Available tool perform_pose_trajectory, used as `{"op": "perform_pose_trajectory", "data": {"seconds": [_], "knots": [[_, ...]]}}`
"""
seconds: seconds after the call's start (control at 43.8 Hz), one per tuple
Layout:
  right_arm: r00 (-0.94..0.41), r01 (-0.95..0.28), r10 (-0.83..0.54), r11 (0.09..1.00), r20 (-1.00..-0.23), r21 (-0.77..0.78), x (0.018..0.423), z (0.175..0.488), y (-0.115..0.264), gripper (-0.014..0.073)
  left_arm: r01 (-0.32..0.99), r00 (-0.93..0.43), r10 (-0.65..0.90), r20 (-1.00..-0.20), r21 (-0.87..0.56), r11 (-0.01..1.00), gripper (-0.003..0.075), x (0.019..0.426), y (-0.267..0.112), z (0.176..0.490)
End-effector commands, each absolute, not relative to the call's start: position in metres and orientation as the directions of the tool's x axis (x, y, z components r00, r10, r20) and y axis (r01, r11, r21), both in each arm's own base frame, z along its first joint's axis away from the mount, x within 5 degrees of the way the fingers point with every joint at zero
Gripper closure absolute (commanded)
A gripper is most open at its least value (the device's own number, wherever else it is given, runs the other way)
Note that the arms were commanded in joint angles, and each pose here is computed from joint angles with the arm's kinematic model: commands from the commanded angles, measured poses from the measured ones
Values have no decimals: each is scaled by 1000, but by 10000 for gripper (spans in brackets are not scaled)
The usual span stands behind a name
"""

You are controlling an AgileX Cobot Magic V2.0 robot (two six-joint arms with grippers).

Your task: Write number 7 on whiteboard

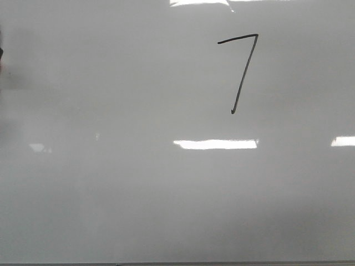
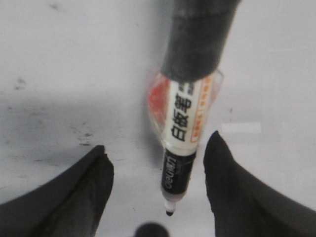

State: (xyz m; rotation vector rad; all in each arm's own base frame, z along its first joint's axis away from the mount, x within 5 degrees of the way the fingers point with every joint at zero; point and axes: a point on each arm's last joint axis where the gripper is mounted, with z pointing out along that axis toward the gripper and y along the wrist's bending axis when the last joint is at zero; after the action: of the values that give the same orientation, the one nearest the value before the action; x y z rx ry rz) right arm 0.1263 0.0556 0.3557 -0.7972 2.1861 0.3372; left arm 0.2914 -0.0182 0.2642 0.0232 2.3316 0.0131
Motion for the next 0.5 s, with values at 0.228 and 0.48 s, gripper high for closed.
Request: {"op": "perform_pose_trajectory", "data": {"seconds": [0.228,0.48], "knots": [[-622,-354,-241,935,-745,-7,97,391,29,18,166,-642,195,-741,114,980,311,235,-36,365],[-625,-319,-188,947,-758,29,74,395,25,83,377,-530,250,-810,40,925,311,162,-61,403]]}}
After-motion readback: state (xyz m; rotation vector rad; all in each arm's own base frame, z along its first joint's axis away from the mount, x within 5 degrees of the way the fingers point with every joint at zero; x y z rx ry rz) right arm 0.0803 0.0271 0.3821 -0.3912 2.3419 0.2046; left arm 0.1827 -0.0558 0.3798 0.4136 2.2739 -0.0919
